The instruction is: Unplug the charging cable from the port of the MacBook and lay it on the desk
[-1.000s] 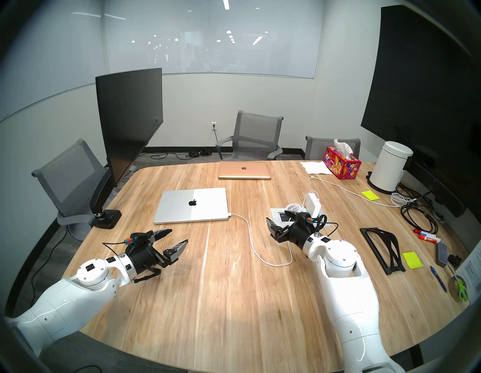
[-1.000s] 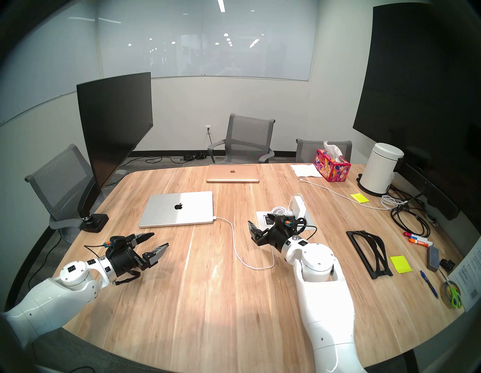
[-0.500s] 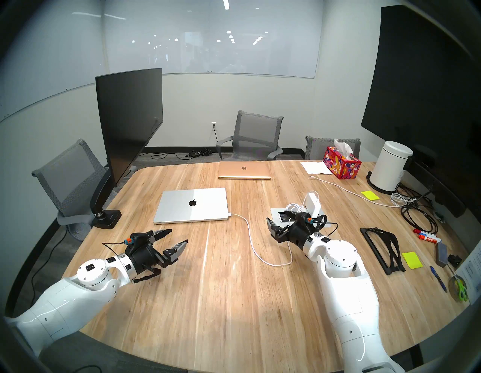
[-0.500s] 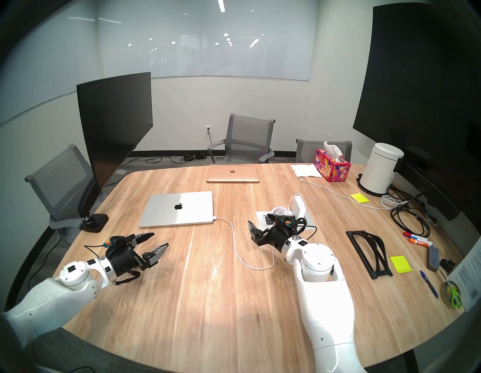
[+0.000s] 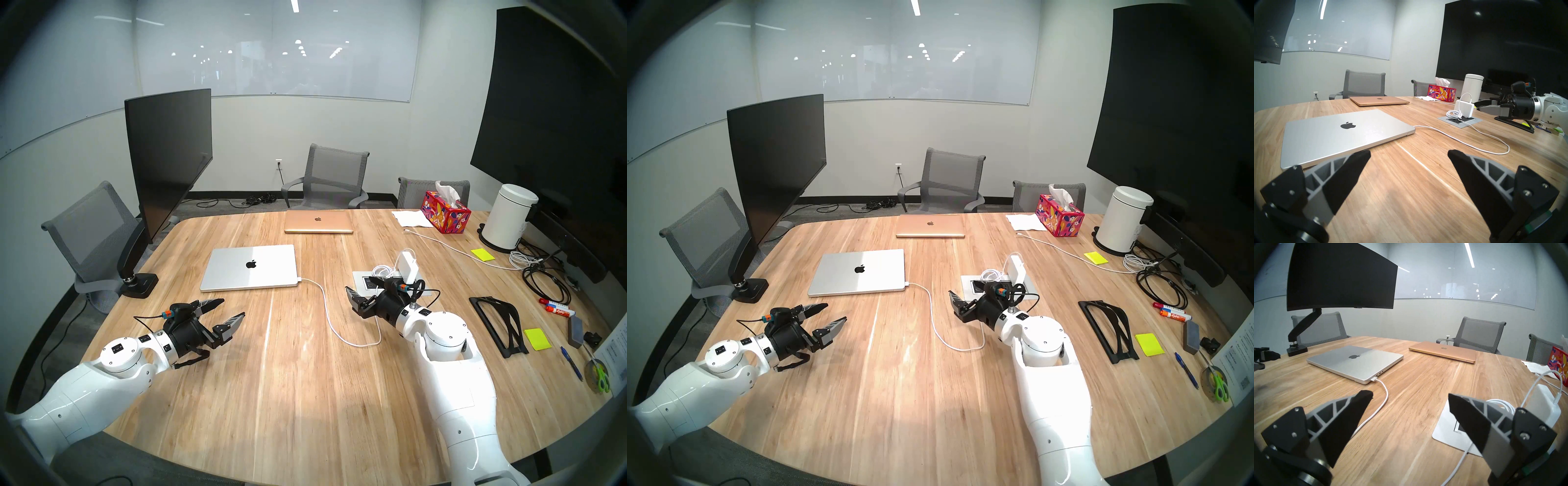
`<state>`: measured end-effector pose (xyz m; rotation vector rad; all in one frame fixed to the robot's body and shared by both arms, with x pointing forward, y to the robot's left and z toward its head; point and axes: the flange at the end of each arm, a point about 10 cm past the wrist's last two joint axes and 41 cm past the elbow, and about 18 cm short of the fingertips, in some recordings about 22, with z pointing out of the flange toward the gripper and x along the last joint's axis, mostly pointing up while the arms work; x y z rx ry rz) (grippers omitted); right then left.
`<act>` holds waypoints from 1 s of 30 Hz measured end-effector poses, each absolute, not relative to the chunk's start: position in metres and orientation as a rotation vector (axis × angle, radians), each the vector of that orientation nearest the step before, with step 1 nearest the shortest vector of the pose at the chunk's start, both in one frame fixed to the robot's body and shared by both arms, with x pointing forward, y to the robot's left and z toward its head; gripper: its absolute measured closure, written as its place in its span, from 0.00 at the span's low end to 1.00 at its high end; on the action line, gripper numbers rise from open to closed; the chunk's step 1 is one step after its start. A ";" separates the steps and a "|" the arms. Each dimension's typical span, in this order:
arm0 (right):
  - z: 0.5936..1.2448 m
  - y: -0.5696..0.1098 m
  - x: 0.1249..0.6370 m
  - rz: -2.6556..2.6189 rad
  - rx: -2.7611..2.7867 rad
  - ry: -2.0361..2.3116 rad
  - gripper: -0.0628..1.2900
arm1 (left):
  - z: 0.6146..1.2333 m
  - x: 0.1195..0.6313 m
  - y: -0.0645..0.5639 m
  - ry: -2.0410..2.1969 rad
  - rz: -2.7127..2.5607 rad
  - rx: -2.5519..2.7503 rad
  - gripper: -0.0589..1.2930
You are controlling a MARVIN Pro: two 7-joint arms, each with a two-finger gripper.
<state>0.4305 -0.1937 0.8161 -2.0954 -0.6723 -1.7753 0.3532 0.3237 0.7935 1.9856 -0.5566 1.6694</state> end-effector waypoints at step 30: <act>0.807 -0.179 0.449 -1.679 -2.118 -0.816 0.05 | 0.793 0.353 0.324 -0.557 1.668 1.987 0.03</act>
